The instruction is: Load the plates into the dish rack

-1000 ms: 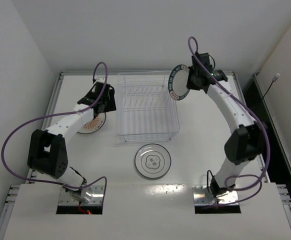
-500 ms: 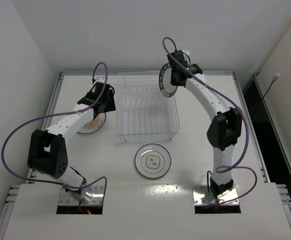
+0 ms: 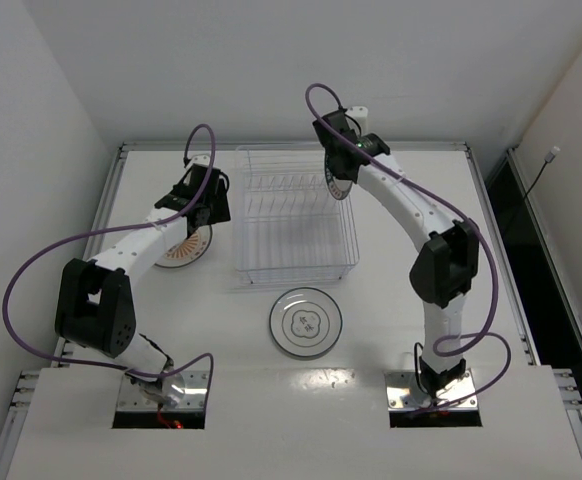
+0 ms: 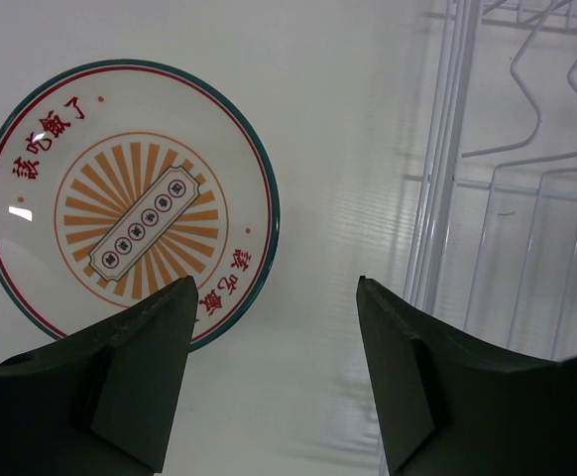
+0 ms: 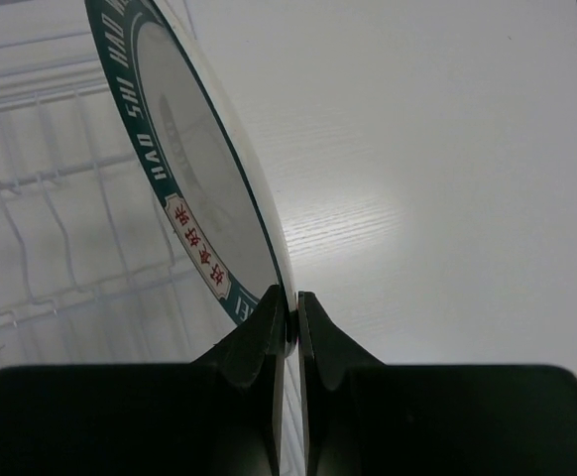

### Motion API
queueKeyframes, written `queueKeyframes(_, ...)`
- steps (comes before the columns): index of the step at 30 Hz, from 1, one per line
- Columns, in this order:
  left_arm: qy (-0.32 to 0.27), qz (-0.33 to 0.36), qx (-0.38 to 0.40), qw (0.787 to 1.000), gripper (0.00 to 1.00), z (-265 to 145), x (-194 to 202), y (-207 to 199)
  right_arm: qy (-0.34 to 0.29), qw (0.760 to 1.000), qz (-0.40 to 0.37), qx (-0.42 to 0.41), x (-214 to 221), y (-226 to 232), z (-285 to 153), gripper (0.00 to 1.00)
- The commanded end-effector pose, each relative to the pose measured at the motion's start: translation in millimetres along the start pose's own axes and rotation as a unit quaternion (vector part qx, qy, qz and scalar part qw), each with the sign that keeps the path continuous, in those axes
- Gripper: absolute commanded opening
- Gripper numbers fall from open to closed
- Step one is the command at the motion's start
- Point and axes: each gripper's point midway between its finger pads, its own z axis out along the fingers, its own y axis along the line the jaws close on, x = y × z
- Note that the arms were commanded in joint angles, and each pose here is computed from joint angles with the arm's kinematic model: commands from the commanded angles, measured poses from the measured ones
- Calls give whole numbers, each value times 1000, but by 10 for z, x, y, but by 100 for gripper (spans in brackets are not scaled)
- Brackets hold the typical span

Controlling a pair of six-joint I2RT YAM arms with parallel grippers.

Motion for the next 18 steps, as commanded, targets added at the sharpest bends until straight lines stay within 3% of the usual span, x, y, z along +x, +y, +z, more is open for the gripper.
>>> queueKeyframes(1,-22,-10,4,1000,63,-64,-154,-44,-29,999,14,32,-235,-192,-119,0)
queueKeyframes(10,-24,-9,-11,1000,63,-64,-152,13,-7,999,8,48,-111,-155,-1,0)
queueKeyframes(18,-22,-9,-7,1000,63,-47,-162,-16,48,999,-16,-9,173,265,288,0)
